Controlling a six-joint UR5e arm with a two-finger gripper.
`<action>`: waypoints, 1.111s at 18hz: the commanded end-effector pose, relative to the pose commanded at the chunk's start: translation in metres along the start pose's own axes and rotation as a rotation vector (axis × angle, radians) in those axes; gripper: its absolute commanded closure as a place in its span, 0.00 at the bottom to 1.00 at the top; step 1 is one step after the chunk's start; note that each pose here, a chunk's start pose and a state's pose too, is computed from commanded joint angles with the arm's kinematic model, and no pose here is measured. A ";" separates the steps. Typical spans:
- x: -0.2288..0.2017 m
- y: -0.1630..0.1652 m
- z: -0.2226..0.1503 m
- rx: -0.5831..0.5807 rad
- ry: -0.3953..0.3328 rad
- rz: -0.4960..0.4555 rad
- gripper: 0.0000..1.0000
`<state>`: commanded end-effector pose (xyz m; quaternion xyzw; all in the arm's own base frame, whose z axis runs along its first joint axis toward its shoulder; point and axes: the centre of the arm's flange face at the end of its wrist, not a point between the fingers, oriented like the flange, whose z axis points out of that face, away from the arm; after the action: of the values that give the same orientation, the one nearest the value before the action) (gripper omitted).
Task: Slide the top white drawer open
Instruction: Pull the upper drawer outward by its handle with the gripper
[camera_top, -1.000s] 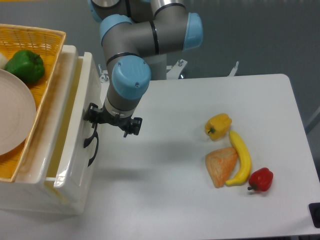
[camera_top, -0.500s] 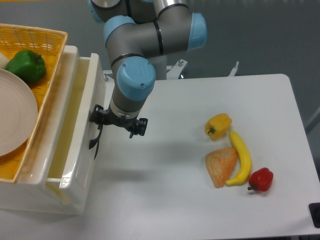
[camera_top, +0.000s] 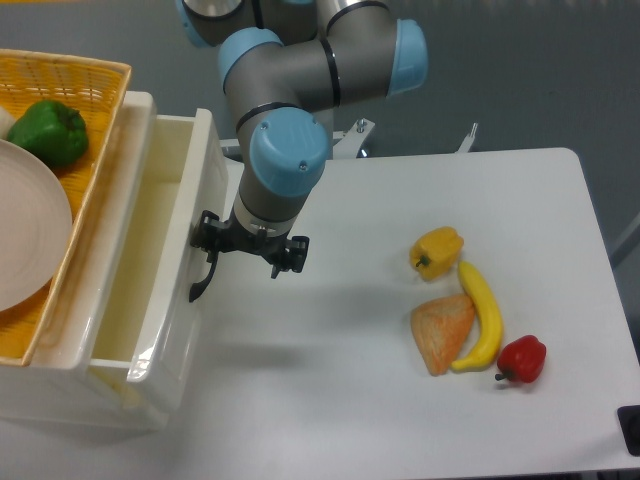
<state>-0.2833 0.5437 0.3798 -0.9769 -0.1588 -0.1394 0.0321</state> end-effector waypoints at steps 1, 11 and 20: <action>-0.003 0.000 0.002 -0.010 -0.012 0.011 0.00; -0.040 0.008 -0.012 -0.001 -0.033 0.007 0.00; -0.069 0.012 -0.022 0.015 -0.037 -0.009 0.00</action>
<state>-0.3486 0.5094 0.3814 -0.9783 -0.1648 -0.1203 0.0359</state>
